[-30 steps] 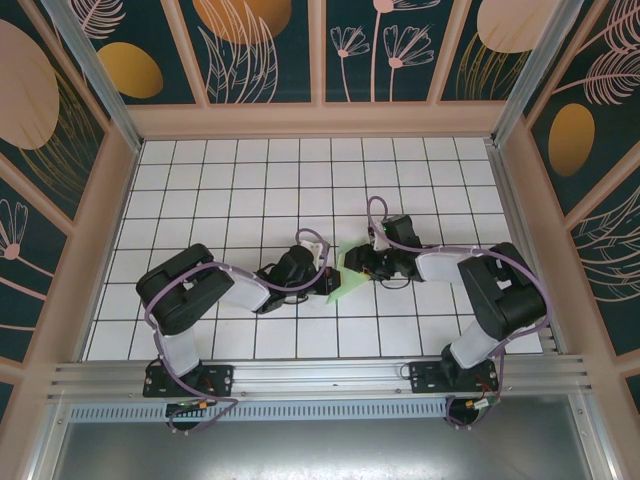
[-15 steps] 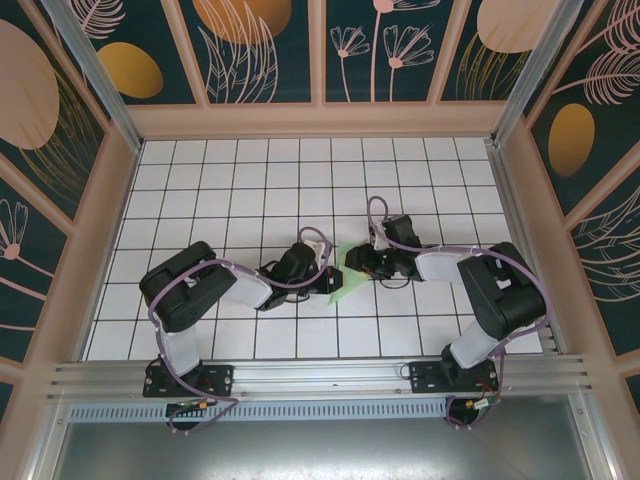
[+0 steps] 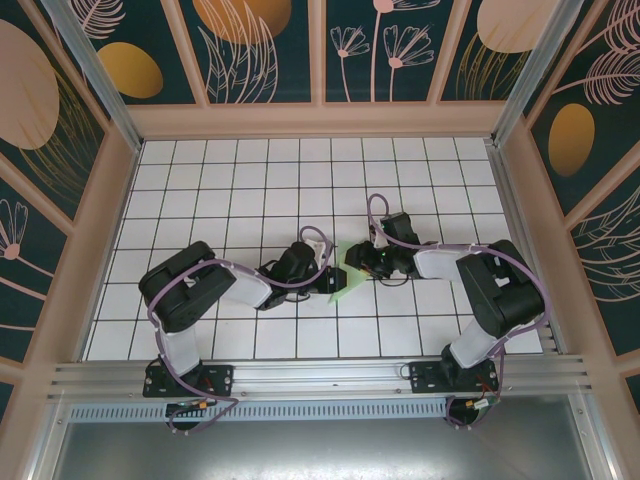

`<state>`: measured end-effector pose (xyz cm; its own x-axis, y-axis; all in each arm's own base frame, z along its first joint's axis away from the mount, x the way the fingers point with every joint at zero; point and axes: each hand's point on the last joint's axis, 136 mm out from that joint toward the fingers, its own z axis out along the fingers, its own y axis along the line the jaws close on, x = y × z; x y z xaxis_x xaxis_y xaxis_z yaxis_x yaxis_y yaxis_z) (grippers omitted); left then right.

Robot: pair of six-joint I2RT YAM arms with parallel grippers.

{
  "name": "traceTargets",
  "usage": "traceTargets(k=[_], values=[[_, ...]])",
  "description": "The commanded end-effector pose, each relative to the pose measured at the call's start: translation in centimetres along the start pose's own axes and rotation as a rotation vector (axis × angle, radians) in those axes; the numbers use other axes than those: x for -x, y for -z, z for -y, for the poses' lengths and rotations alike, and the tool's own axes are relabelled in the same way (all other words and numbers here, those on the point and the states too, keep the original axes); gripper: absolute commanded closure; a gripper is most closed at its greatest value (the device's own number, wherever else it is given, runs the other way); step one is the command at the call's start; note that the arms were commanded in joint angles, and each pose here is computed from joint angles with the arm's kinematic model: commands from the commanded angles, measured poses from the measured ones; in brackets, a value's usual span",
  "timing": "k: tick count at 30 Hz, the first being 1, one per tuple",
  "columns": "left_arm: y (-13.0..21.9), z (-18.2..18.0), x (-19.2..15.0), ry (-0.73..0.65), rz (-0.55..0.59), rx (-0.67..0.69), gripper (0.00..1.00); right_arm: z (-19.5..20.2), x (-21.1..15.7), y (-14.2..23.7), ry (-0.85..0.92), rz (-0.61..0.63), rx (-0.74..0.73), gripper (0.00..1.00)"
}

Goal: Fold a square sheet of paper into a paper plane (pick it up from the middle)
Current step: Fourth fold the wing at the center of the table.

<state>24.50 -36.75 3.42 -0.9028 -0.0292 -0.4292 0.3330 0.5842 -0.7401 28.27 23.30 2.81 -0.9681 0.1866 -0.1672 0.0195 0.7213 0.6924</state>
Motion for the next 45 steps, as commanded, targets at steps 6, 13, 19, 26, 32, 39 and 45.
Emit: traceTargets(k=[6,13,19,26,32,39,45], values=[[3.3,1.0,2.3,-0.029,0.125,0.019,0.66,5.0,-1.6,-0.6,-0.071,-0.029,-0.198,0.53],[3.8,2.9,2.8,-0.015,0.149,-0.082,0.80,5.8,-1.8,-0.7,-0.086,-0.034,-0.249,0.53],[3.2,4.0,2.2,-0.019,0.113,-0.136,0.89,6.5,-2.0,-0.8,-0.094,-0.044,-0.292,0.53],[1.0,2.6,0.6,0.002,0.019,-0.102,0.89,6.8,-2.2,-1.1,-0.098,-0.056,-0.320,0.51],[0.3,1.3,0.3,0.032,0.009,-0.048,0.90,7.1,-2.2,-1.1,-0.099,-0.060,-0.335,0.51],[-0.1,-0.7,0.1,0.055,0.009,0.039,0.91,6.8,-2.2,-1.2,-0.079,-0.066,-0.319,0.51],[-0.2,-0.9,0.2,0.059,0.014,0.050,0.91,6.6,-2.4,-1.2,-0.067,-0.071,-0.311,0.52]])
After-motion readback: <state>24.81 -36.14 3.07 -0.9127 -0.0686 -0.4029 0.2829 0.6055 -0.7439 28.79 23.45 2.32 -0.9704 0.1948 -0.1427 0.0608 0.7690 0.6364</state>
